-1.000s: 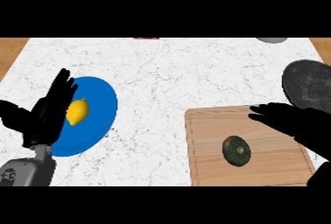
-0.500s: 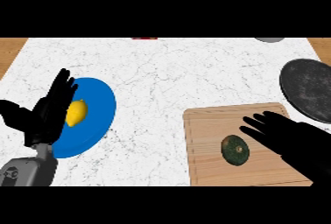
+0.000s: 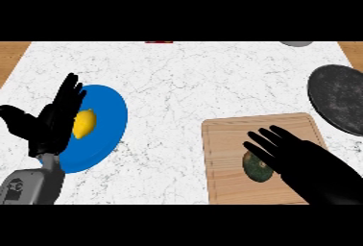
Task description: Pick the squash from the cutting board and place it in the pan
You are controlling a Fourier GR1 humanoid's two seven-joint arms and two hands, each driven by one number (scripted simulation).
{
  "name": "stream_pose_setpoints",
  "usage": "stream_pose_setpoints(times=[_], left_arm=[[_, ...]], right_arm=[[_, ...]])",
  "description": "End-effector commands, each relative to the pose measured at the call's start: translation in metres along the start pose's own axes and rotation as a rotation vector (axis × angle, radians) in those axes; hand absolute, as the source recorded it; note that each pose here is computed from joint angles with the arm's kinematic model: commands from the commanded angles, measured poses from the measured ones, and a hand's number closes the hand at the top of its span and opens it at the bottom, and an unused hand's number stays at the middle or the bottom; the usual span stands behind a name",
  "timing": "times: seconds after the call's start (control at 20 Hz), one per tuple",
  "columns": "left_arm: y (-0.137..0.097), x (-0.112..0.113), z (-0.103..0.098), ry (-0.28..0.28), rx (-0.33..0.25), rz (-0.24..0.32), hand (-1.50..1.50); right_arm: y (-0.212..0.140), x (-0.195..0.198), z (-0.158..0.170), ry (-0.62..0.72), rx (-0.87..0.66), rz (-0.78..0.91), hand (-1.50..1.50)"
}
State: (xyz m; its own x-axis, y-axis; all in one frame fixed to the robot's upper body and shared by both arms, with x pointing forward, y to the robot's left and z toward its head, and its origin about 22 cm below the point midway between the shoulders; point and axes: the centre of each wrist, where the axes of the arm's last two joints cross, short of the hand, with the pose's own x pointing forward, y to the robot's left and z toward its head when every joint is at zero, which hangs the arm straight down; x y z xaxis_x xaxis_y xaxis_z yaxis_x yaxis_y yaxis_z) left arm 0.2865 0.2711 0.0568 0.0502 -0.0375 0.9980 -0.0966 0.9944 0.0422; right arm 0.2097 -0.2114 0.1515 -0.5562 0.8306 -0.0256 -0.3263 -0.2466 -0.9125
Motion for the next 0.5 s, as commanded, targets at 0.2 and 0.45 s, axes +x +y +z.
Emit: stream_pose_setpoints(times=[0.2,0.45], left_arm=[[0.003,-0.006,0.021,0.009,-0.009,0.003,0.00],[0.009,0.012,0.010,-0.002,0.006,-0.009,0.00]], right_arm=[[0.001,0.005,-0.007,0.087,0.017,0.009,-1.50],[0.026,-0.008,-0.030,0.086,0.027,-0.002,-1.50]])
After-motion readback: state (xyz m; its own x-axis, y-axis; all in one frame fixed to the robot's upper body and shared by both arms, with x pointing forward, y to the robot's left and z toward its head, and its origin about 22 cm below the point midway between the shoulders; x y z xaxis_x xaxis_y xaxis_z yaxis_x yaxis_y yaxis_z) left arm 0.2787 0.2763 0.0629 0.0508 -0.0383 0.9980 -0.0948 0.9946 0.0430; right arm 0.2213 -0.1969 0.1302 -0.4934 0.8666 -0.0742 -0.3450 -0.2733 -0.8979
